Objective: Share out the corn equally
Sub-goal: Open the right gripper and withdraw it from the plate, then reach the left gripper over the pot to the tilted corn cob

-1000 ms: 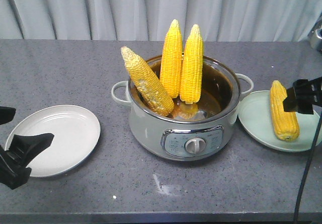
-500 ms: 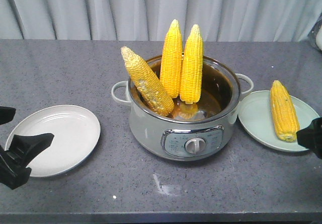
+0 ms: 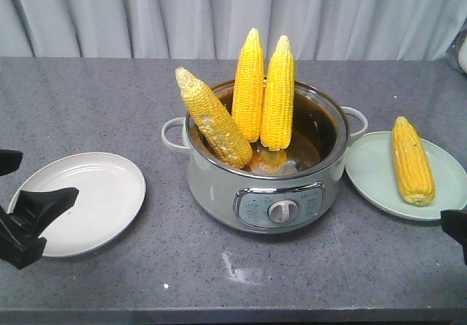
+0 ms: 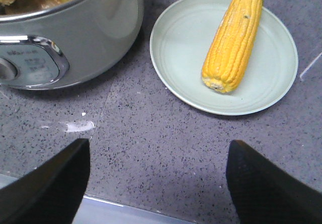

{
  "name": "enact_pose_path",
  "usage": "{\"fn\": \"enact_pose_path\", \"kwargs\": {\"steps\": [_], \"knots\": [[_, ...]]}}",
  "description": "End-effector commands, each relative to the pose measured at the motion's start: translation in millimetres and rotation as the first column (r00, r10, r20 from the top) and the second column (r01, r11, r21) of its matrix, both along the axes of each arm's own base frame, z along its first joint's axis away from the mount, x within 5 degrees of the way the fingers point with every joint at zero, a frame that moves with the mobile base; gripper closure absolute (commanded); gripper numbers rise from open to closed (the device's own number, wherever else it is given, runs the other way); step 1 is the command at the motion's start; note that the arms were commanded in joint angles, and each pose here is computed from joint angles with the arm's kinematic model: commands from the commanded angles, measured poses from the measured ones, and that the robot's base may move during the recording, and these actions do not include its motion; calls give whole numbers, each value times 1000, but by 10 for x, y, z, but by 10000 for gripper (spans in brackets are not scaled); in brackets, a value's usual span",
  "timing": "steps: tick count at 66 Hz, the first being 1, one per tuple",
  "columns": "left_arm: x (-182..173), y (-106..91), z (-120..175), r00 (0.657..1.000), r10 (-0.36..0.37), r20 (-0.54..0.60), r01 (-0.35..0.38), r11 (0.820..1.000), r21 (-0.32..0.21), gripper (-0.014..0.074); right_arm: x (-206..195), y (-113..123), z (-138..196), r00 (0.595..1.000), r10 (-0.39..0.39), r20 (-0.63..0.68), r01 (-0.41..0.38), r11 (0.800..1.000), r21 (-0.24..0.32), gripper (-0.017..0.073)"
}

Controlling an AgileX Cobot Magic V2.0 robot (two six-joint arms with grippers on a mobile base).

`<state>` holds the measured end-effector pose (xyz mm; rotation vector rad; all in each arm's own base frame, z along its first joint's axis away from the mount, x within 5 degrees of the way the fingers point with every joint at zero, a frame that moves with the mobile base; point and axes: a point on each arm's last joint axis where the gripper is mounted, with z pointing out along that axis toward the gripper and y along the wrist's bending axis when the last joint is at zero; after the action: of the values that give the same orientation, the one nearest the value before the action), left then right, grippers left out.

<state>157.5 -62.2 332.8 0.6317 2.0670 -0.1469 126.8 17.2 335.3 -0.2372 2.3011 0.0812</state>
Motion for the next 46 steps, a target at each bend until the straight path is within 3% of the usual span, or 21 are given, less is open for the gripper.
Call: {"fn": "enact_pose_path", "kwargs": {"steps": [1, 15, 30, 46], "knots": [[53, -27, 199, 992, 15, 127, -6, 997, -72, 33, -4, -5, 146, 994, -5, 108, 4, 1000, 4, 32], [220, -91, 206, 988, 38, 153, -18, 992, -128, -25, -25, -6, 142, 995, -3, 99, 3, 1000, 3, 32], [576, -248, 334, 993, 40, 114, -18, 983, -183, -25, -25, -5, 142, 995, -3, 99, 3, 1000, 4, 32], [1006, -469, 334, 997, -13, 73, 29, 976, -216, -23, -25, -5, 141, 995, -3, 98, 3, 1000, 4, 32]]}}
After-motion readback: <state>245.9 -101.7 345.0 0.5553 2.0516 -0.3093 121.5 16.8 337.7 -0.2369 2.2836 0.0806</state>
